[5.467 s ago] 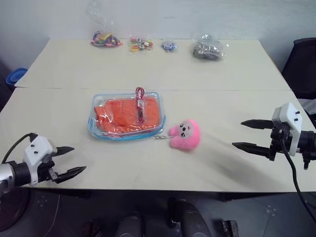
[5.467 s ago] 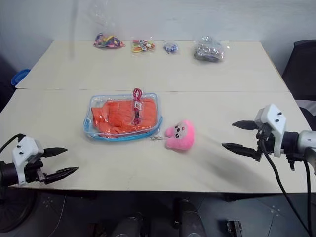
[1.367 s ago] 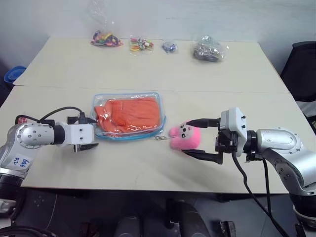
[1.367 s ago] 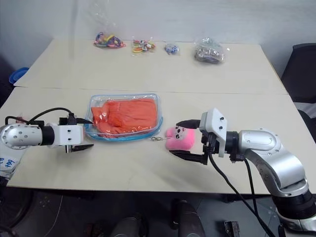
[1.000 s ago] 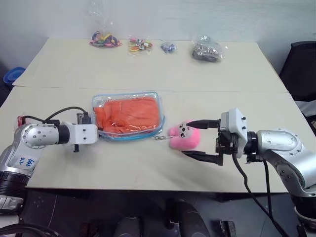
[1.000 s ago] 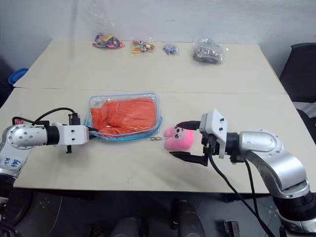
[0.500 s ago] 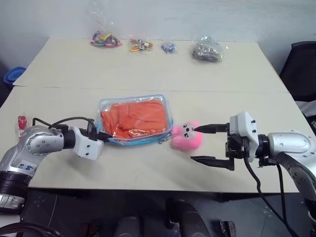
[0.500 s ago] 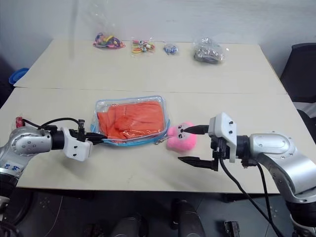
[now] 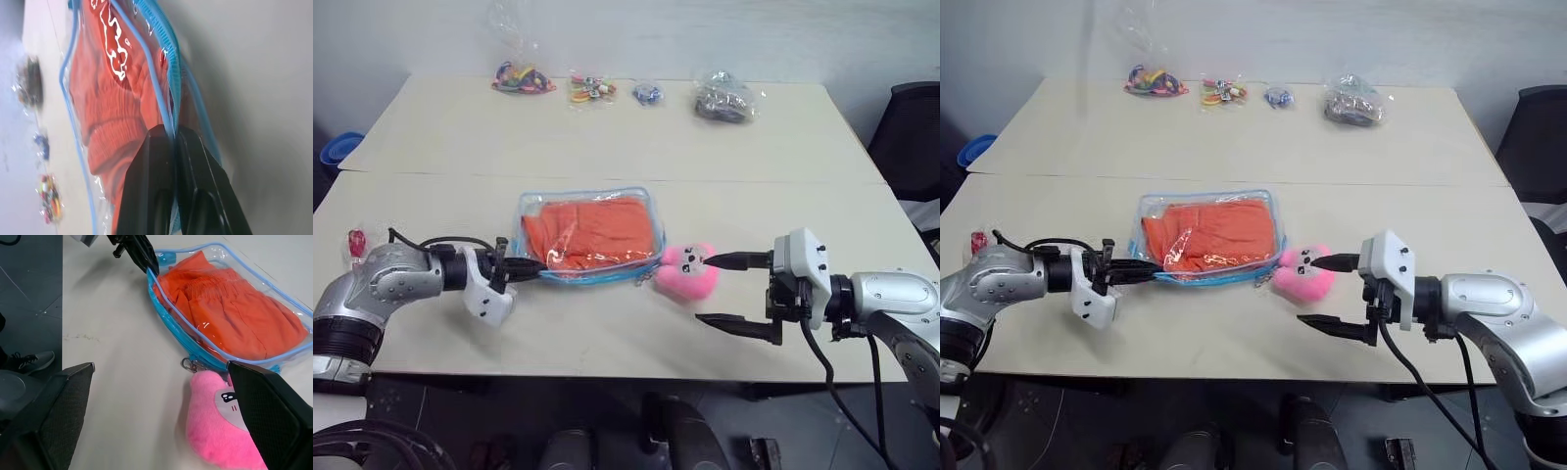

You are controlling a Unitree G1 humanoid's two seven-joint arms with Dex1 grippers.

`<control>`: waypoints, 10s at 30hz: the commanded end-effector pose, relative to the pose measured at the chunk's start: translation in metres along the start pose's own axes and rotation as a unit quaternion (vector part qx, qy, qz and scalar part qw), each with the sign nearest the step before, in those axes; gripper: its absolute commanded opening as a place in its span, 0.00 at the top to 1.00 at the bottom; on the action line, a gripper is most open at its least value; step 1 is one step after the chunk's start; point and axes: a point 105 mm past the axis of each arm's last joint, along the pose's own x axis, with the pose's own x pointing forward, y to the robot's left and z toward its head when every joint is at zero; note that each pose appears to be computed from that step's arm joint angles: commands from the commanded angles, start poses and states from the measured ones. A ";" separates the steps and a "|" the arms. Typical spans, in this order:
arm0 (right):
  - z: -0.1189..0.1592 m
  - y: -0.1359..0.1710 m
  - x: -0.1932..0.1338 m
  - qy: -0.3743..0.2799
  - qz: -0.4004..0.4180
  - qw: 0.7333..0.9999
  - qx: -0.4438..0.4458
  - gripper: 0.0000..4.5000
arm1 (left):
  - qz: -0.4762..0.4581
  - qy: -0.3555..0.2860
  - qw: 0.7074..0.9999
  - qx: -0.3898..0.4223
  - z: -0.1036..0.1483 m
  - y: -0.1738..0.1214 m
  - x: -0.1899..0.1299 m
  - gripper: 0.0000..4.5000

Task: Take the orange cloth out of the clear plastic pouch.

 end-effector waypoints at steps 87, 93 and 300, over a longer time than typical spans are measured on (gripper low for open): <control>0.000 0.003 0.134 -0.020 0.205 0.953 -0.221 0.98 | -0.044 -0.123 0.795 -0.593 0.083 0.063 -0.034 0.10; -0.018 0.015 0.146 0.003 0.259 0.922 -0.288 0.89 | -0.058 -0.083 0.779 -0.618 0.079 0.034 -0.035 0.10; -0.004 0.008 0.014 0.027 0.011 0.991 -0.134 0.00 | -0.011 -0.026 0.904 -0.427 0.050 0.019 0.039 1.00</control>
